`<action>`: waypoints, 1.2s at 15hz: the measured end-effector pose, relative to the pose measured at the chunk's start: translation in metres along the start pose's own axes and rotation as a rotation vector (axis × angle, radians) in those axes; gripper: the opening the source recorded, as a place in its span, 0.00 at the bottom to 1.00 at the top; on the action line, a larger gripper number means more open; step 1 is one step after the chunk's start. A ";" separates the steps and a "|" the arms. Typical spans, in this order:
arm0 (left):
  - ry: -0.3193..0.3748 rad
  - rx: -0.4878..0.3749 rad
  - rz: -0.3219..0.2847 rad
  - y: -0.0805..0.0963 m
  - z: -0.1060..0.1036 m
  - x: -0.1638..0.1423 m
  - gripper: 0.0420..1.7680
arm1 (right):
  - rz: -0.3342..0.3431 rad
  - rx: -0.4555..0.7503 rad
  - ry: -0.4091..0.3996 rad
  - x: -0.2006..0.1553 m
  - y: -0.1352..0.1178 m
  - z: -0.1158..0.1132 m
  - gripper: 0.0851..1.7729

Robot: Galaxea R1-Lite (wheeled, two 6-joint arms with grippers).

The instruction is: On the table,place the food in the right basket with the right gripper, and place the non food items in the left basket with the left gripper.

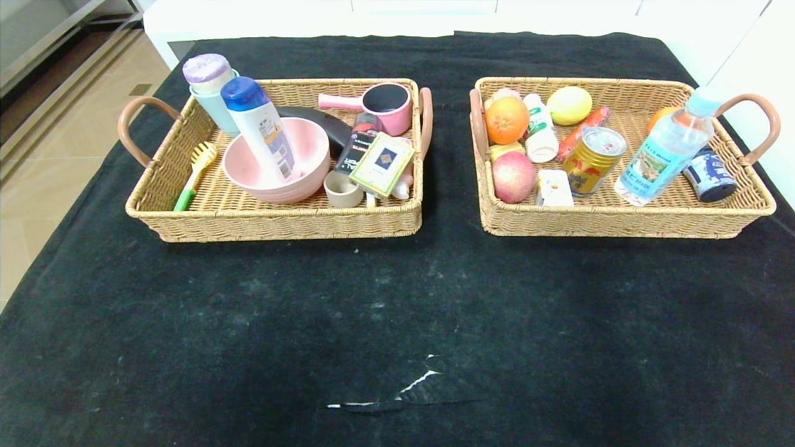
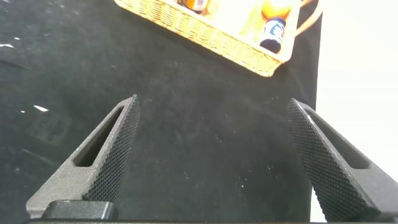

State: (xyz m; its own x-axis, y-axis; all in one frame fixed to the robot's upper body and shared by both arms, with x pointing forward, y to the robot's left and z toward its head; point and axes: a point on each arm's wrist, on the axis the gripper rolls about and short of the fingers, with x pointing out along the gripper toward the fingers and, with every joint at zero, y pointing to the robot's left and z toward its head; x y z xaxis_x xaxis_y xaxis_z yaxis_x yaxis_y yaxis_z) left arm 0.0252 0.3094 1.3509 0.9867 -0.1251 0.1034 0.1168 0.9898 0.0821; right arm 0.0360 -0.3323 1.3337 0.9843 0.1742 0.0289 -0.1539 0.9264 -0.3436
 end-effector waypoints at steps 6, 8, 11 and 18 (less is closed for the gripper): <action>0.029 -0.065 -0.156 0.012 -0.005 -0.004 0.97 | -0.002 0.057 0.014 -0.005 0.012 -0.025 0.96; 0.057 -0.078 -0.188 0.013 -0.017 -0.008 0.97 | 0.004 0.057 0.011 -0.007 0.015 -0.034 0.96; 0.047 -0.061 -0.201 0.012 -0.040 -0.015 0.97 | 0.014 0.054 0.001 -0.011 0.022 -0.051 0.96; 0.010 0.093 -0.039 0.013 -0.113 0.003 0.97 | -0.025 0.142 -0.028 0.001 0.033 -0.092 0.96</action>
State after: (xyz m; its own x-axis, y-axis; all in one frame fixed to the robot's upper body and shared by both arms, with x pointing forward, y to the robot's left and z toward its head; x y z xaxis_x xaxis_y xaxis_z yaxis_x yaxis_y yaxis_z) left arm 0.0427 0.3295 1.2400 0.9827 -0.1625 0.0884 0.1450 0.9734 0.1772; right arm 0.0403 -0.3323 1.2364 0.9855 0.1577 0.0631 -0.1417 0.9682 -0.2064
